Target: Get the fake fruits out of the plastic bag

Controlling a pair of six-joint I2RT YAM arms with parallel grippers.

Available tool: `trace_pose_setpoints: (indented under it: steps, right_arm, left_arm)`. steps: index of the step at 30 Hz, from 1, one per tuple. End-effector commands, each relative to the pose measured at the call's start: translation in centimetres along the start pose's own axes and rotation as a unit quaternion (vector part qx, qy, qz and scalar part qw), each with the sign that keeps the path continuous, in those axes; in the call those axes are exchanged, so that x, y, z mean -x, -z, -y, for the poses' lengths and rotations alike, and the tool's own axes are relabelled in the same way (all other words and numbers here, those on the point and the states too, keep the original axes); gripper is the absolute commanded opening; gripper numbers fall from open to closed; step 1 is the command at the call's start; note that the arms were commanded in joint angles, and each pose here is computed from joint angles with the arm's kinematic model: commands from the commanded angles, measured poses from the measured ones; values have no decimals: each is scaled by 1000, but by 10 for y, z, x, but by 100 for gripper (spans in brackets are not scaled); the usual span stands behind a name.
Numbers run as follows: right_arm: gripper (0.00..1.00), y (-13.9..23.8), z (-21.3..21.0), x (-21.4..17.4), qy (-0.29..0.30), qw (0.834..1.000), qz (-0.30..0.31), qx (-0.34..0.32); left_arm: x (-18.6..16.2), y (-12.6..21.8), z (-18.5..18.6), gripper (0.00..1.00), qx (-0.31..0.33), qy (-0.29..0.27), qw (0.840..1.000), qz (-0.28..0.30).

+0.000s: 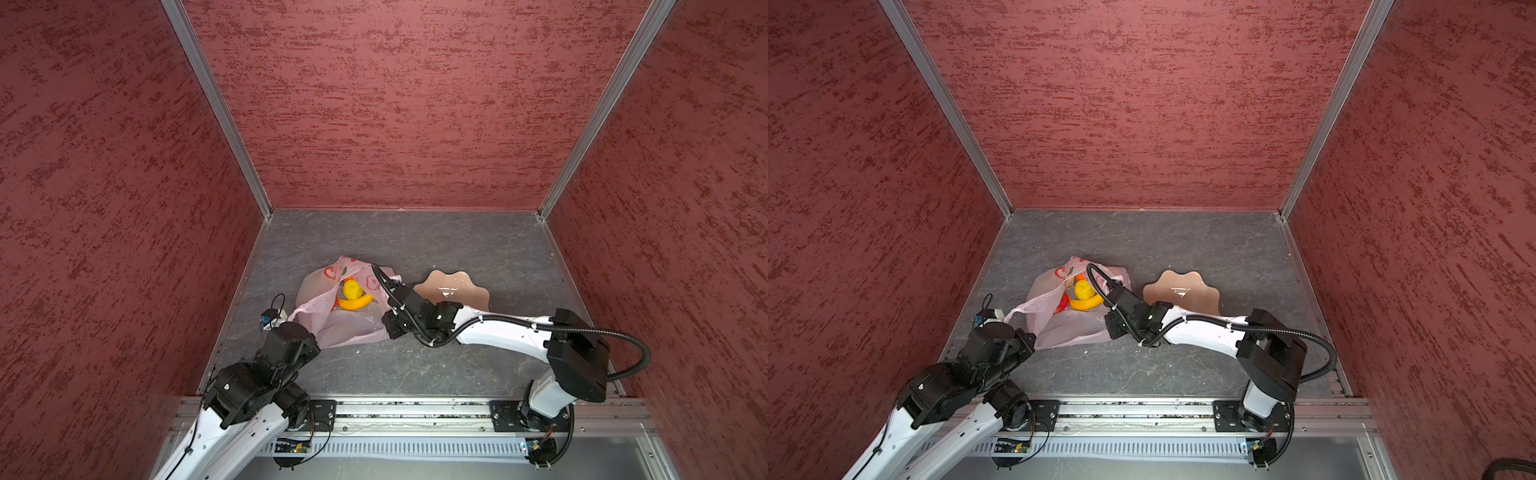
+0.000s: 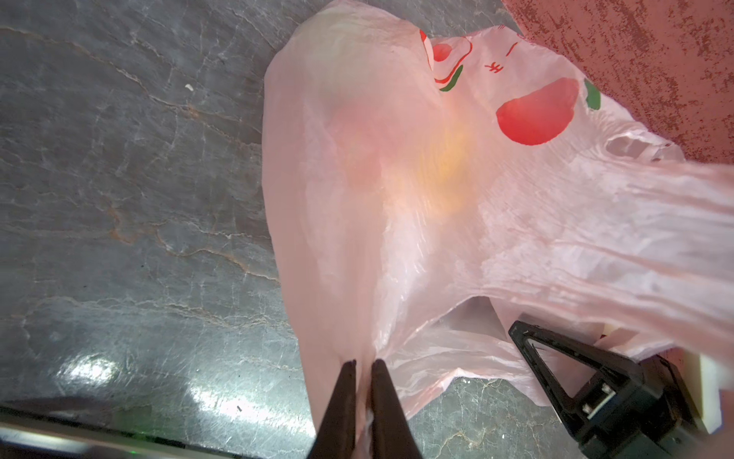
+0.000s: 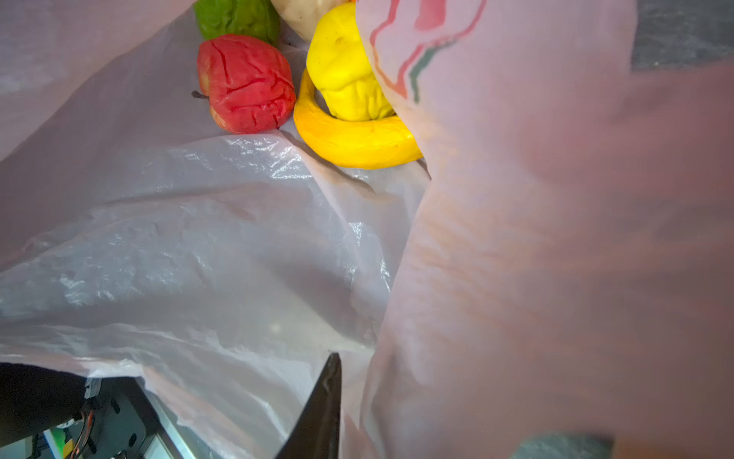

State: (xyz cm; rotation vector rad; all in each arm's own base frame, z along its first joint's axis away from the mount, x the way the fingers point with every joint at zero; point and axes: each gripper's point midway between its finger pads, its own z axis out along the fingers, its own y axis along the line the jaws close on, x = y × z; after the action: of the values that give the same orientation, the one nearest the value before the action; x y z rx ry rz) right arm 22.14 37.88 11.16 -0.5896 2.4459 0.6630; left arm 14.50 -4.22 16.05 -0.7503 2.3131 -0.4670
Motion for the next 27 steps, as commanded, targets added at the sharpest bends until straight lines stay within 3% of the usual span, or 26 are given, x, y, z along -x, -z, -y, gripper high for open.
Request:
trace_pose_setpoints:
  steps: [1,12,27]
  right_arm:
    - [24,15,-7,0,-17,1000,18,12]
    - [26,32,2,-6,-18,1000,24,-6]
    - [65,57,-7,38,5,997,77,-28]
  left_arm:
    - [6,11,-6,12,8,21,1000,13]
    - [9,8,-3,13,31,13,999,13]
    - [20,0,12,13,41,-38,998,30]
